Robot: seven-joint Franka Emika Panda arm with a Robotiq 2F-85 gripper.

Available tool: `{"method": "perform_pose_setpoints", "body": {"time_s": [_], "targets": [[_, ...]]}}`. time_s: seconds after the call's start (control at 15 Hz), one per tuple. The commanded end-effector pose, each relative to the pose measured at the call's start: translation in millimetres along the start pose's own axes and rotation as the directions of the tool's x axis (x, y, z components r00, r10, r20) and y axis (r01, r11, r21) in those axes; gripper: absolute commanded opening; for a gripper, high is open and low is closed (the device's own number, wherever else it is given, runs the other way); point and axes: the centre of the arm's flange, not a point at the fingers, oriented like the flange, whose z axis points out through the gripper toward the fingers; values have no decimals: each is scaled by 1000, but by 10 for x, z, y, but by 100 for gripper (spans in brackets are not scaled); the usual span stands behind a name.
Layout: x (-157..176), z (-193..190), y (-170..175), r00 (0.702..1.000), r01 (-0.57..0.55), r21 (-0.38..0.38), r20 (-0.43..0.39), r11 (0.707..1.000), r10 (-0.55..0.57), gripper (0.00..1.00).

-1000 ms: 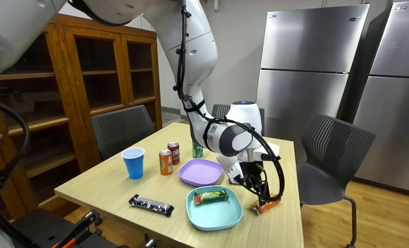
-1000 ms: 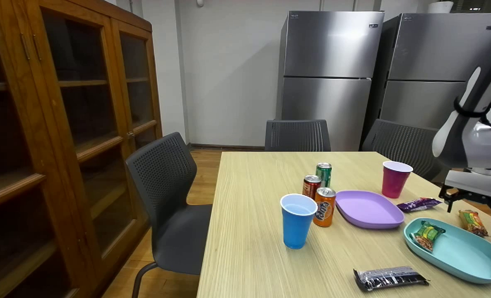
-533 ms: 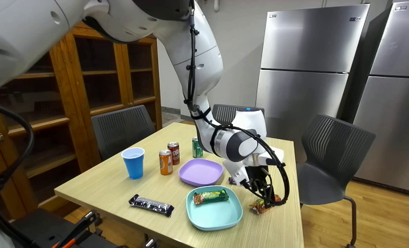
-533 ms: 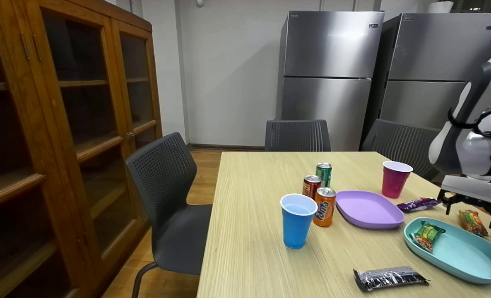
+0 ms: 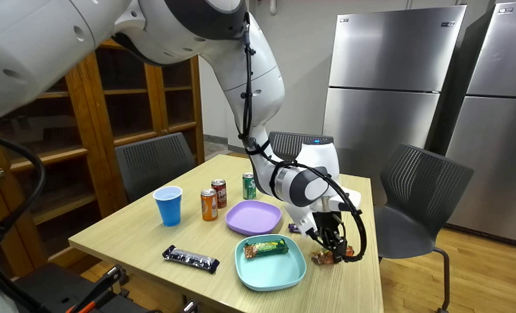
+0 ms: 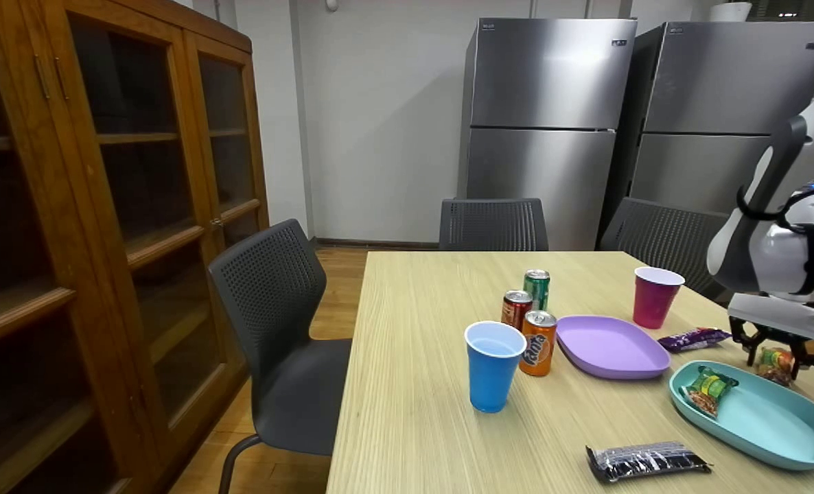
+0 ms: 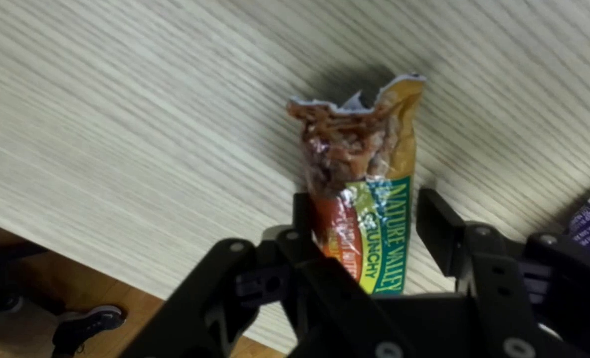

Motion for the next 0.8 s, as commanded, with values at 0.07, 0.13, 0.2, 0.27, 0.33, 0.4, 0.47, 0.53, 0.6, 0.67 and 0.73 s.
{"method": "perform_pose_setpoints", "body": {"time_s": [0.07, 0.13, 0.2, 0.27, 0.33, 0.4, 0.47, 0.53, 0.6, 0.67, 0.73], "targets": [[72, -255, 77, 999, -35, 47, -4, 998, 35, 18], [64, -346, 112, 999, -35, 59, -10, 998, 35, 17], [62, -422, 149, 999, -35, 69, -16, 997, 37, 17], [57, -503, 179, 999, -38, 79, -14, 996, 39, 16], [28, -595, 211, 999, -39, 90, -9, 995, 40, 16], [-4, -675, 233, 999, -36, 96, -6, 995, 36, 16], [-69, -752, 261, 1000, -28, 100, 1, 995, 28, 16], [-140, -815, 278, 1000, -20, 104, 9, 994, 19, 16], [-223, -870, 293, 1000, -10, 104, 19, 994, 8, 16], [-319, -911, 301, 1000, -5, 106, 28, 994, 2, 16], [-405, -955, 302, 999, -5, 105, 38, 994, 1, 16]]}}
